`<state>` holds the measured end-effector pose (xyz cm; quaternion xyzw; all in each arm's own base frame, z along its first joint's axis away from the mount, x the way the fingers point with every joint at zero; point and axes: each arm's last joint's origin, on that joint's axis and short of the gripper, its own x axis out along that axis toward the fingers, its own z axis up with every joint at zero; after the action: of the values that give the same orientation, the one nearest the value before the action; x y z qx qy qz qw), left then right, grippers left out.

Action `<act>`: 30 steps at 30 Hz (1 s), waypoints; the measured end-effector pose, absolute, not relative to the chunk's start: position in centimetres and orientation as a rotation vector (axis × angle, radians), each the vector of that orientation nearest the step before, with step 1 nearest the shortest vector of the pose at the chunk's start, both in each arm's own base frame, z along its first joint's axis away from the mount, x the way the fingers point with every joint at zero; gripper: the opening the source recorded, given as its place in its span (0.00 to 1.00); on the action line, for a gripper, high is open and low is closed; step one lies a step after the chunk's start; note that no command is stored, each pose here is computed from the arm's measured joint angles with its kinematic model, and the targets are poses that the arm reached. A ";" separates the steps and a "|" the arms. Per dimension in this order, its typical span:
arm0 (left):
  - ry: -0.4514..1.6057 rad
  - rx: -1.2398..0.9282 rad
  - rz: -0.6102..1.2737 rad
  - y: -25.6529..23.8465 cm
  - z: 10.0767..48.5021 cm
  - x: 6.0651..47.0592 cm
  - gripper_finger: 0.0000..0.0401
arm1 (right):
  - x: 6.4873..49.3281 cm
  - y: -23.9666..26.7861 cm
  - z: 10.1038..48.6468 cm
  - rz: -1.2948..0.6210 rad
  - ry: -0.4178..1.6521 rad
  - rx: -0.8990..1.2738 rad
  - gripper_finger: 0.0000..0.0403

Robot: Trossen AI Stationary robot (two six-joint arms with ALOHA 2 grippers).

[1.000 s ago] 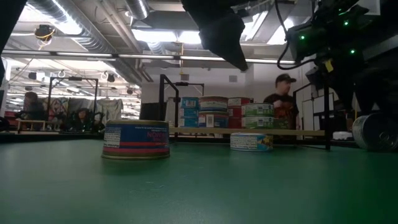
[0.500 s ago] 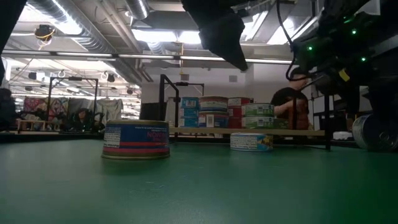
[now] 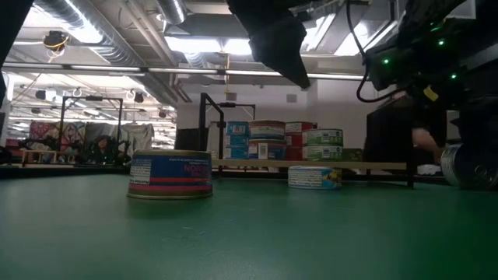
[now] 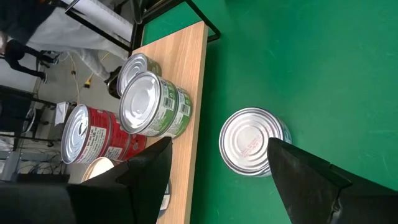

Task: Stack canned seafood by type on shelf
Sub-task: Stack the green tuna can on top of the green tuna can on the shelf

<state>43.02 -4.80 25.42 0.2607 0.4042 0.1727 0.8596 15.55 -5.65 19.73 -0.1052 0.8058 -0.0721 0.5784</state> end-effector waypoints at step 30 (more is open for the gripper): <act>0.849 0.549 0.362 -4.8 25.4 43.0 0.65 | 13.8 -8.6 19.0 -0.167 1.883 0.020 0.50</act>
<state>43.02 -4.80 25.42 0.2615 0.4042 0.1722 0.8594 13.80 -8.57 18.96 0.0085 0.8073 -0.0715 0.5857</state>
